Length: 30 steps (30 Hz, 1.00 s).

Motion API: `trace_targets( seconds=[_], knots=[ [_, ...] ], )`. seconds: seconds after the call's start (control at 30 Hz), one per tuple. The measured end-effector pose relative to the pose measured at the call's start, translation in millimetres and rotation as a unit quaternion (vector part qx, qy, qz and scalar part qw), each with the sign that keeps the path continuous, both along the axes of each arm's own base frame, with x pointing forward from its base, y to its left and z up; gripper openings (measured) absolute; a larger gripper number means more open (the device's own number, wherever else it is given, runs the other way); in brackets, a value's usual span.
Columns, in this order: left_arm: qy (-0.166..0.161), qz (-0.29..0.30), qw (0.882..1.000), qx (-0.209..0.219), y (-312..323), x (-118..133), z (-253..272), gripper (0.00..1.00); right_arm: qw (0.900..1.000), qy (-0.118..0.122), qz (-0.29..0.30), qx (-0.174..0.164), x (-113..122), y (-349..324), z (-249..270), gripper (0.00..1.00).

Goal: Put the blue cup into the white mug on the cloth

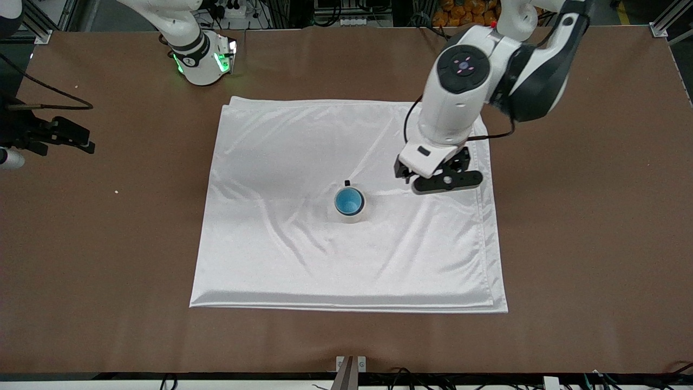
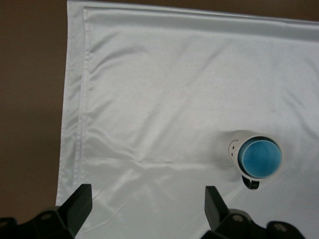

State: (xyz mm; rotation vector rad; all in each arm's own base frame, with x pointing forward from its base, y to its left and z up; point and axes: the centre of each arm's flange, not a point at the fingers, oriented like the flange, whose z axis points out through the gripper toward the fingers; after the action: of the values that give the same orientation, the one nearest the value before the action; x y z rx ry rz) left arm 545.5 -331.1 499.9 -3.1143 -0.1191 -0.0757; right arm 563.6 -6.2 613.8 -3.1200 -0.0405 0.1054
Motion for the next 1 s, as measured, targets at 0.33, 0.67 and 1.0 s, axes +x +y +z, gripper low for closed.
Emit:
trace_targets(
  seconds=[0.33, 0.67, 1.0],
  knots=[
    [0.004, -0.029, 0.999, -0.016, 93.8, -11.1, 53.9, 1.0, 1.0, 0.02, 0.018, 0.0, -4.7, 14.0, -3.8, 1.0],
    [-0.011, -0.028, 0.999, -0.014, 146.8, -16.0, 100.7, 1.0, 0.999, 0.021, 0.03, 0.001, -7.6, 16.6, -1.0, 1.0],
    [-0.015, -0.018, 1.0, -0.015, 166.7, -15.5, 137.2, 1.0, 0.999, -0.005, 0.032, -0.002, -1.7, 16.1, 3.3, 1.0]
  ],
)
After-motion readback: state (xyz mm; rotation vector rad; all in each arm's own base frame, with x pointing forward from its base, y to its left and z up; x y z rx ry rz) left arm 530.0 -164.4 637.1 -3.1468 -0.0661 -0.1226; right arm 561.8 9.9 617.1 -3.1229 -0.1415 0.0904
